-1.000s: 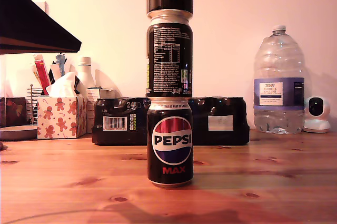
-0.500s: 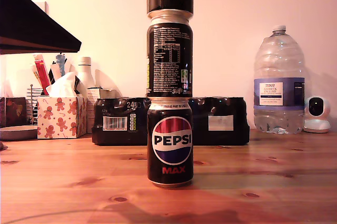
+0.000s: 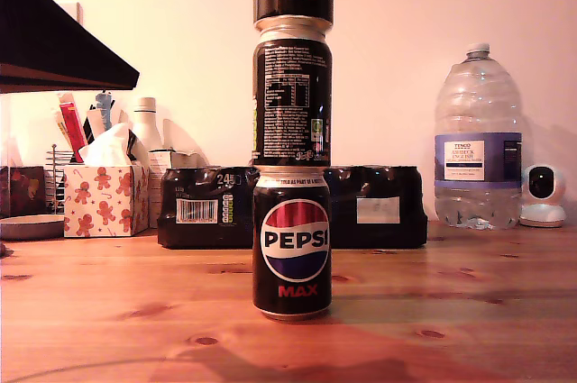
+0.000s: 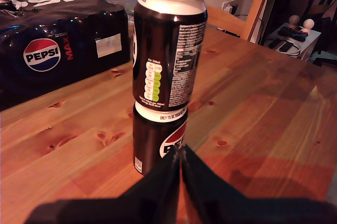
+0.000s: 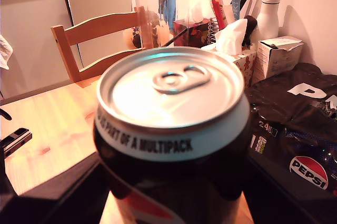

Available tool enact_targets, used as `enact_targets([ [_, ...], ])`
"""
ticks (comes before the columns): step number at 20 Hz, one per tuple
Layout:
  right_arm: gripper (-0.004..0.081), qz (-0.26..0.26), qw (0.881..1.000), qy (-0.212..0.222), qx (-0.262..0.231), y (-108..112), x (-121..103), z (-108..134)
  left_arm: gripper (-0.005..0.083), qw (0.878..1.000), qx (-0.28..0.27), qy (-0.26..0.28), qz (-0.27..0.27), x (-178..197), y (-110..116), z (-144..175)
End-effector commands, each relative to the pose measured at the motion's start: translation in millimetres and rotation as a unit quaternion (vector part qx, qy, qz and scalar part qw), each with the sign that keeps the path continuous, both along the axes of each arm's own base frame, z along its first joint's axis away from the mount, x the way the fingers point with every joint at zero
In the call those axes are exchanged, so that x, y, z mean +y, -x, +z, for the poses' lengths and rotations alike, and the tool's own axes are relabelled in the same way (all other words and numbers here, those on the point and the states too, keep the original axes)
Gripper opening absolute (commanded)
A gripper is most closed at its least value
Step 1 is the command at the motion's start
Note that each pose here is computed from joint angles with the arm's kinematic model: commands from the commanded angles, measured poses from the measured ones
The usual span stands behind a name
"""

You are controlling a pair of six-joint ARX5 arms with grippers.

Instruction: Stack up the Pepsi cans on top of each other

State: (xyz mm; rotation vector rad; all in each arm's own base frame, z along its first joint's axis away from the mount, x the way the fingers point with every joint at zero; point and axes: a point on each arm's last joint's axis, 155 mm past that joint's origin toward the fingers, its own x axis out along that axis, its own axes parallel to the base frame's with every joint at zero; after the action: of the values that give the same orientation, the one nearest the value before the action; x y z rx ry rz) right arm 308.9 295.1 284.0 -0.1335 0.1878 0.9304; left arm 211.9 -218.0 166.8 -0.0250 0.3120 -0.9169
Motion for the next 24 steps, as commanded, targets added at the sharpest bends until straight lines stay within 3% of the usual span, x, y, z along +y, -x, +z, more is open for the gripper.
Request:
enact_targets([
  [1,0.0210,-0.005,1.000,-0.004,0.010,0.3,-1.8,-0.1,-0.0024,1.000,0.004,-0.008,-0.002,1.1,2.7,-10.5],
  [15,0.0213,0.001,1.000,-0.002,0.017,3.5,0.3,-3.1,-0.0024,1.000,0.005,-0.008,-0.002,1.1,2.7,-10.6],
  [24,0.0270,0.001,1.000,-0.003,0.014,3.2,0.5,-1.7,-0.0024,1.000,0.005,-0.008,-0.002,1.1,2.7,-10.6],
])
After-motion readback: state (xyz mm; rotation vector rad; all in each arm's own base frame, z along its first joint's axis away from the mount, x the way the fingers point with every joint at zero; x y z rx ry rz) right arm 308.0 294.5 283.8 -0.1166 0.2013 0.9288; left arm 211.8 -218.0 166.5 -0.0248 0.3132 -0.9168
